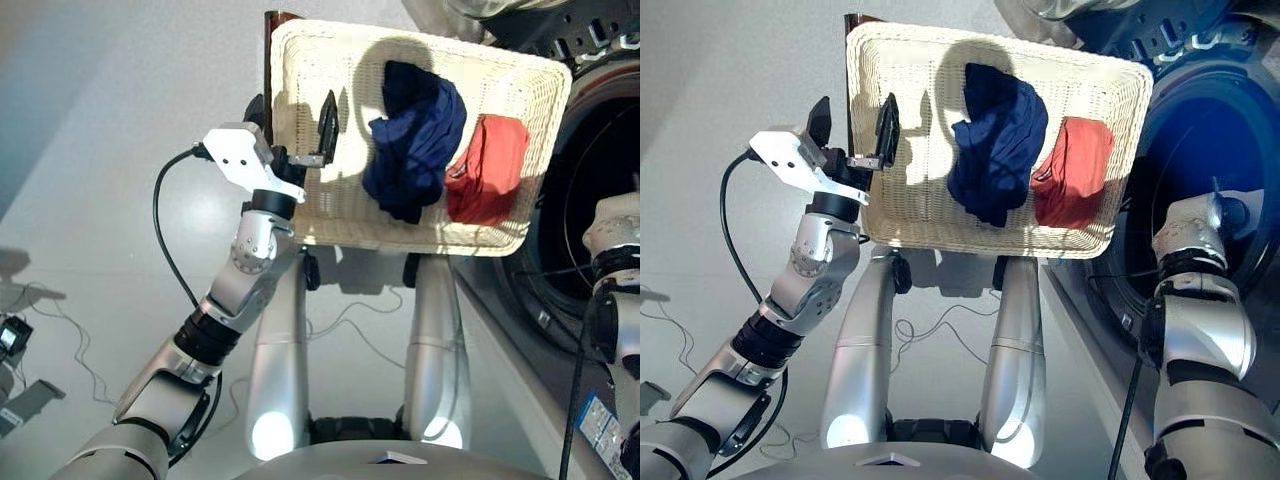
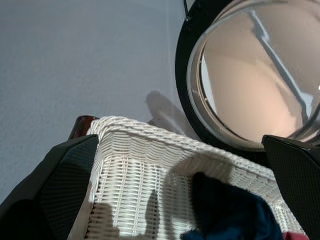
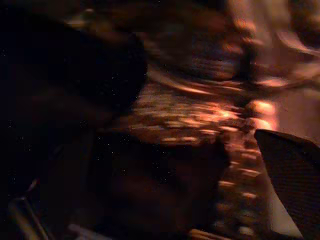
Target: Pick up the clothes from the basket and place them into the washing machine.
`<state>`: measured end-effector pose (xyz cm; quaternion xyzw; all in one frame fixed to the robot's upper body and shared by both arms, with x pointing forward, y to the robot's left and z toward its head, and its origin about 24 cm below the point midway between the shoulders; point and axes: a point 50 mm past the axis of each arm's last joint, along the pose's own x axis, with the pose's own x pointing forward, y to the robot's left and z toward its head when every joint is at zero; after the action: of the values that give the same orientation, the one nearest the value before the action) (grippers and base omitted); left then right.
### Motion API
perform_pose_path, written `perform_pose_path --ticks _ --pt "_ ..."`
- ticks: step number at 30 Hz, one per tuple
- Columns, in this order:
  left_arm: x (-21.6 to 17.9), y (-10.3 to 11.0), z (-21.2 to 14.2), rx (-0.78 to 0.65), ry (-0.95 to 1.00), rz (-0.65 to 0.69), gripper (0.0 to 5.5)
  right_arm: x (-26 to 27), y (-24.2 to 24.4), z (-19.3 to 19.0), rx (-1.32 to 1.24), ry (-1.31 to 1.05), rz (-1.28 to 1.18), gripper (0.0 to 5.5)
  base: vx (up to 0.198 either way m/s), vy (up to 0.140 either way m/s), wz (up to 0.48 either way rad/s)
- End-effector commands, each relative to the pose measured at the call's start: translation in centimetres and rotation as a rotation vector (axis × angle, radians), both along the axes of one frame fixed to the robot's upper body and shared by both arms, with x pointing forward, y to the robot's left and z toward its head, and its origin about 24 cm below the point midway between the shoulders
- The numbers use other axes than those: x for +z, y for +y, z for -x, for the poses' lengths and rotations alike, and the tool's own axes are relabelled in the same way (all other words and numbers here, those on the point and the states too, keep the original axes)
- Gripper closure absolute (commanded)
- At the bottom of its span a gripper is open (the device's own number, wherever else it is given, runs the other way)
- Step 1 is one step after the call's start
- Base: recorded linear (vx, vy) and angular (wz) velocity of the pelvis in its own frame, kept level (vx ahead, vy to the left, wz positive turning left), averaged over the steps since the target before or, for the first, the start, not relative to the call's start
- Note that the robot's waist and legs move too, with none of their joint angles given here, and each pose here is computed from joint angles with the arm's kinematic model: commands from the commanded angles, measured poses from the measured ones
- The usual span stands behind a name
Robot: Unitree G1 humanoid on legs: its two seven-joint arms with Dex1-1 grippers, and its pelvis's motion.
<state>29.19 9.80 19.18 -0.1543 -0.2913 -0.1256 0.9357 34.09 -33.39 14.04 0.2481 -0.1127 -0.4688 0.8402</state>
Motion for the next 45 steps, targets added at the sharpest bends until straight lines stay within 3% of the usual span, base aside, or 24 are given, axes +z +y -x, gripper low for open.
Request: perform_pose_path --ticks 1,8,18,23,27,45 --pt "1.9 0.3 1.0 0.003 -0.127 0.049 0.0 0.2 4.5 -0.5 0.203 -0.092 0.204 0.0 0.0 0.0 0.0" --pt "0.1 0.7 0.0 0.058 -0.051 0.017 0.0 -3.9 13.6 1.4 0.639 -0.146 0.258 0.0 0.0 0.0 0.0" --pt "-3.1 1.0 -2.4 0.193 0.07 -0.162 0.0 -0.9 19.6 3.9 0.946 -0.396 0.331 0.0 0.0 0.0 0.0" --pt "-4.9 -0.9 -4.7 0.183 0.19 -0.208 0.0 2.8 22.5 5.1 1.035 -0.507 0.605 0.0 0.0 0.0 0.0" --pt "-5.6 -3.5 -5.8 0.116 0.268 -0.24 0.0 4.7 24.6 5.9 1.091 -0.573 0.735 0.0 0.0 0.0 0.0" --pt "-6.4 -9.5 -7.0 0.026 0.374 -0.401 0.0 8.3 33.3 7.7 1.38 -0.769 0.825 0.0 0.0 0.0 0.0"
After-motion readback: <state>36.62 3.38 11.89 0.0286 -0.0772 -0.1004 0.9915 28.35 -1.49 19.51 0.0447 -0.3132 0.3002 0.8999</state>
